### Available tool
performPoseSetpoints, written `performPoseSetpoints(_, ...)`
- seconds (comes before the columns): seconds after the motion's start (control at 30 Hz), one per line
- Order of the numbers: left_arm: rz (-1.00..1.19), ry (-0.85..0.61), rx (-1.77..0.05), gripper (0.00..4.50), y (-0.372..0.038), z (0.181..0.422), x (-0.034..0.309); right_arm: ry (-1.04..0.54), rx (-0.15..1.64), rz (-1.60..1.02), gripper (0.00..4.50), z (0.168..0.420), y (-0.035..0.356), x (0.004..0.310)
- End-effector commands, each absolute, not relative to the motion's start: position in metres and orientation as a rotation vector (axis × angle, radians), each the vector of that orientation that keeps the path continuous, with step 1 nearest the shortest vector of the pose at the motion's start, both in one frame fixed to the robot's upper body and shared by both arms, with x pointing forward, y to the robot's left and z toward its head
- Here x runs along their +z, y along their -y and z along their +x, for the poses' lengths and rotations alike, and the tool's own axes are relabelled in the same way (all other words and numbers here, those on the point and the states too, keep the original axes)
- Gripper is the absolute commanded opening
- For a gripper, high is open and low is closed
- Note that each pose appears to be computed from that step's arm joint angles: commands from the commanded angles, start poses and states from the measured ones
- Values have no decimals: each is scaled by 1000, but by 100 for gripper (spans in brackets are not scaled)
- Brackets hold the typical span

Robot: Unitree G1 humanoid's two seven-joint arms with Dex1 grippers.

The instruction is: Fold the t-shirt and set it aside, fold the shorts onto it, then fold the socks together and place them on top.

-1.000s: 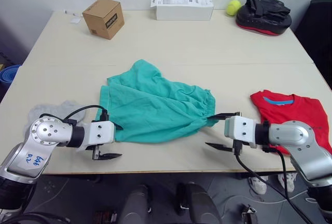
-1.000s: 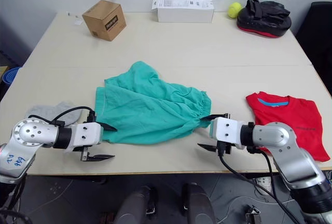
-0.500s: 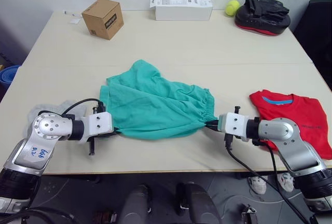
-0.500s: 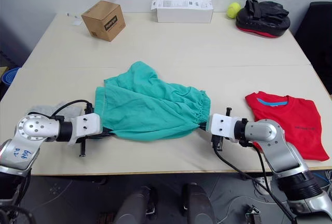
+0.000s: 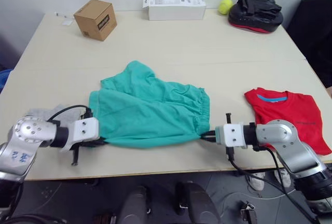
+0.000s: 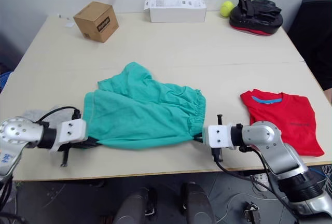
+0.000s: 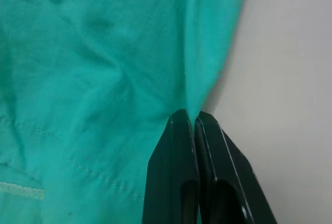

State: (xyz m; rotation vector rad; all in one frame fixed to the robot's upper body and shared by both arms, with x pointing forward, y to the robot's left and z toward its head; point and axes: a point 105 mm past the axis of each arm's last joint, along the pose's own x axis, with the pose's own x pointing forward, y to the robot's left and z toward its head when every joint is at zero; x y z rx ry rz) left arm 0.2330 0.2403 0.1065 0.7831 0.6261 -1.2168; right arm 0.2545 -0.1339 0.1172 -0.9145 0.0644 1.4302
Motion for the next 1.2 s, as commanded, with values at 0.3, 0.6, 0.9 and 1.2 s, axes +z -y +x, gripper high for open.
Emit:
performPoseSetpoints(0.3,571,-820,-1417,3,-231,154,108,-213,1681,-709,0,203,147,138)
performPoseSetpoints(0.6,797,-587,-1162,3,-253,244,119,-114,1310,-864,0,294,154,164)
performPoseSetpoints(0.9,817,634,-113,3,-270,372,442,839,245,-1358,0,374,177,374)
performPoseSetpoints(1.2,661,257,-692,65,-226,367,328,671,464,-1229,0,378,171,304)
